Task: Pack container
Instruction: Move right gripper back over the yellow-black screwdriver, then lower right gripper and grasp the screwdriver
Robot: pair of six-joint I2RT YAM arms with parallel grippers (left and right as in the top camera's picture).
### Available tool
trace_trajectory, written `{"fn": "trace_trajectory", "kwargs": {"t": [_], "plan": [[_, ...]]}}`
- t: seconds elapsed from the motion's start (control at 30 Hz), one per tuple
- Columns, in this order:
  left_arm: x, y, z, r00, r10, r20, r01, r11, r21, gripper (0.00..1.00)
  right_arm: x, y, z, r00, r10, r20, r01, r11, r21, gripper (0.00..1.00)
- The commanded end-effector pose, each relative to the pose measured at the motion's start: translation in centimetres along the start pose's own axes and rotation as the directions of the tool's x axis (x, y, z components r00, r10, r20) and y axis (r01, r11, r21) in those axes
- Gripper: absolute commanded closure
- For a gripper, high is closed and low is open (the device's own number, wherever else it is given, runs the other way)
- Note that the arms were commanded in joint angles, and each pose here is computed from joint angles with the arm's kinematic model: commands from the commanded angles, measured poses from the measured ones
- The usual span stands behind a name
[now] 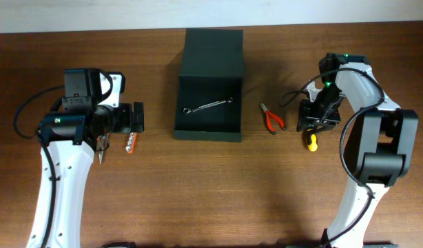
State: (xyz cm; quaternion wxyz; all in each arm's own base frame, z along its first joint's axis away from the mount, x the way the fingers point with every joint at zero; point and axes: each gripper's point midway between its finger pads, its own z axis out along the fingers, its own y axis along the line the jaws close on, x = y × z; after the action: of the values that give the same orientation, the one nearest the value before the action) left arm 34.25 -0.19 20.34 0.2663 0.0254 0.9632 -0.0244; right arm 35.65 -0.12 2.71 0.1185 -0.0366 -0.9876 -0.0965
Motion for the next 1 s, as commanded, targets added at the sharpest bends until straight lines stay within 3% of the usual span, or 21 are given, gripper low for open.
{"fn": "trace_trajectory", "kwargs": {"t": [0.0,0.77,0.97], "plan": [[-0.3,0.1,-0.1,1.000,0.017,0.004,-0.017,1.000,-0.001,0.01,0.5,-1.8,0.1,1.000,0.012,-0.014,-0.011,0.998,0.062,0.52],[-0.4,0.1,-0.1,1.000,0.017,0.008,-0.017,1.000,-0.002,0.01,1.2,-4.2,1.5,0.998,0.053,-0.030,-0.048,0.988,0.148,0.54],[-0.6,0.2,-0.1,1.000,0.018,0.015,-0.018,1.000,-0.002,0.01,0.9,-4.3,1.9,0.999,0.050,-0.019,-0.047,0.988,0.148,0.60]]}}
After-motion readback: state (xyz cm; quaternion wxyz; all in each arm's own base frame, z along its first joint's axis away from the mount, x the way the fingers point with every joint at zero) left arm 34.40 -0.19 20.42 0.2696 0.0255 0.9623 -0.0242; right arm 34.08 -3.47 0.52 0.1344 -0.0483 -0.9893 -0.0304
